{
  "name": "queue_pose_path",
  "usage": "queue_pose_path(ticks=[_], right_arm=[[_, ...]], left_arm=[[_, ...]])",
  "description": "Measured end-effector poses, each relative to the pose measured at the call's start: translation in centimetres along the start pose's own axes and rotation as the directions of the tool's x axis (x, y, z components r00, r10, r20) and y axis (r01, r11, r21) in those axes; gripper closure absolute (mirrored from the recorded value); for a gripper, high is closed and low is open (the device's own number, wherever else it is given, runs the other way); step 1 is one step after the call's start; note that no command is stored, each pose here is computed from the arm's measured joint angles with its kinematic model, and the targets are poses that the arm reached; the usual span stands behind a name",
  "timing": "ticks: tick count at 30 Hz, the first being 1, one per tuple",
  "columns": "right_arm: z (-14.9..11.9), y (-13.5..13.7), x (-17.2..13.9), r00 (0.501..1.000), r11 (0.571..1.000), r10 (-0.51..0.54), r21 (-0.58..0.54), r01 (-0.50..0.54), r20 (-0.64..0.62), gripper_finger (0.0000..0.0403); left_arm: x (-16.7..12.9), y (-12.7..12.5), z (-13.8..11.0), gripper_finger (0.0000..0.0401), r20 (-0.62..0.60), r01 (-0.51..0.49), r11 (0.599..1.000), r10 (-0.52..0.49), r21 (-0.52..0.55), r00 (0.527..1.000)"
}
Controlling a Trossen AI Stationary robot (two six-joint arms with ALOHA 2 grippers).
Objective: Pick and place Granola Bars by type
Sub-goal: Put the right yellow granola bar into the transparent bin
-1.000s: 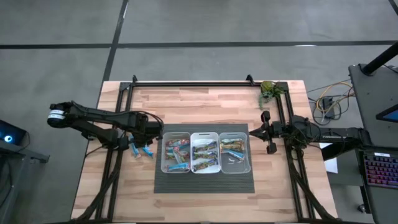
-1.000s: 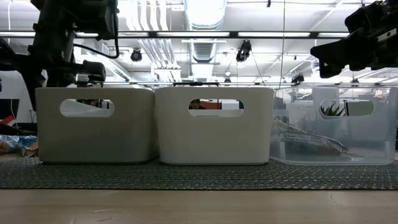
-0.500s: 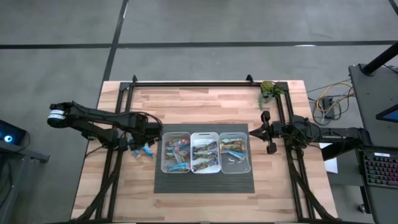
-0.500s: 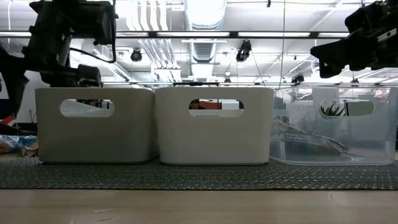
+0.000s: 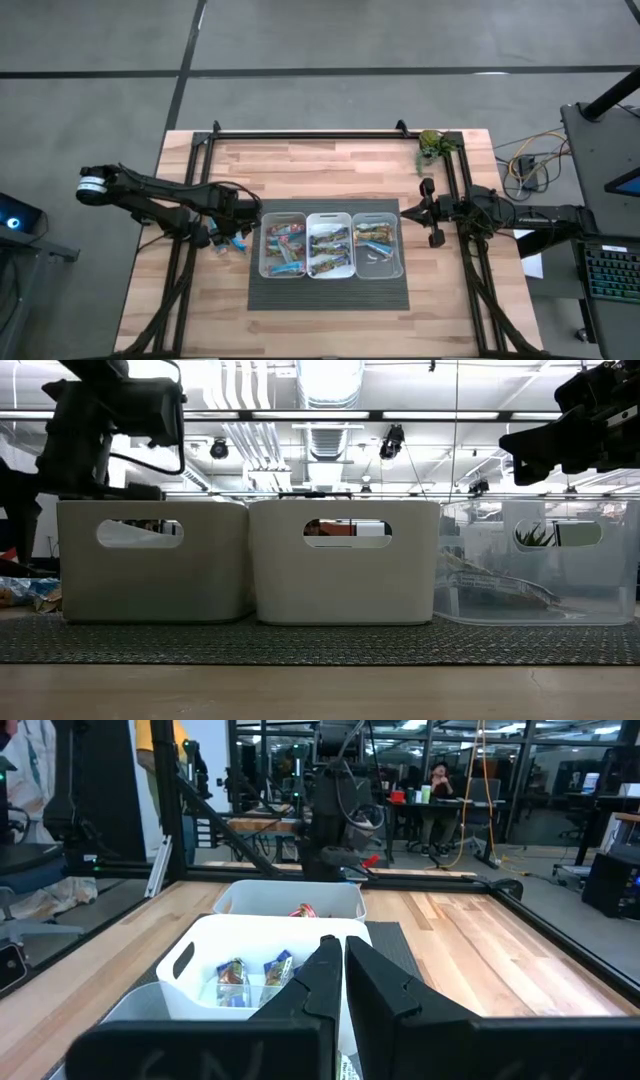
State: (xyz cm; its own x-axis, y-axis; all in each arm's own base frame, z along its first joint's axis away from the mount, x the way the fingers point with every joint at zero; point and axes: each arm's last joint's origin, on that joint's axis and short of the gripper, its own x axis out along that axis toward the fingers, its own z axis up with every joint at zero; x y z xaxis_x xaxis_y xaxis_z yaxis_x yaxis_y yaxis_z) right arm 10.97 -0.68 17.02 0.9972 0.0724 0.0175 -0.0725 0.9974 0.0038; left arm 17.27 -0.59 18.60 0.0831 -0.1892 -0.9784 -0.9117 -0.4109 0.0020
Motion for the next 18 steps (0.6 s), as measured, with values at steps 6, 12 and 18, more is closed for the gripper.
queue_pose_path(ticks=[6, 12, 18], right_arm=[[0.0, 0.0, 0.0, 1.0, 1.0, 0.0, 0.0, 0.0, 0.0, 0.0394], [0.0, 0.0, 0.0, 1.0, 1.0, 0.0, 0.0, 0.0, 0.0, 0.0394], [0.0, 0.0, 0.0, 1.0, 1.0, 0.0, 0.0, 0.0, 0.0, 0.0394]], left_arm=[[0.8, 0.0, 0.2, 0.0204, -0.01, 0.023, 0.999, -0.023, -0.027, 1.0], [1.2, 0.2, 0.4, 0.0204, -0.004, 0.011, 0.998, -0.012, -0.057, 1.0], [1.9, 0.6, 0.7, 0.0204, 0.009, -0.005, 0.998, 0.006, -0.068, 1.0]])
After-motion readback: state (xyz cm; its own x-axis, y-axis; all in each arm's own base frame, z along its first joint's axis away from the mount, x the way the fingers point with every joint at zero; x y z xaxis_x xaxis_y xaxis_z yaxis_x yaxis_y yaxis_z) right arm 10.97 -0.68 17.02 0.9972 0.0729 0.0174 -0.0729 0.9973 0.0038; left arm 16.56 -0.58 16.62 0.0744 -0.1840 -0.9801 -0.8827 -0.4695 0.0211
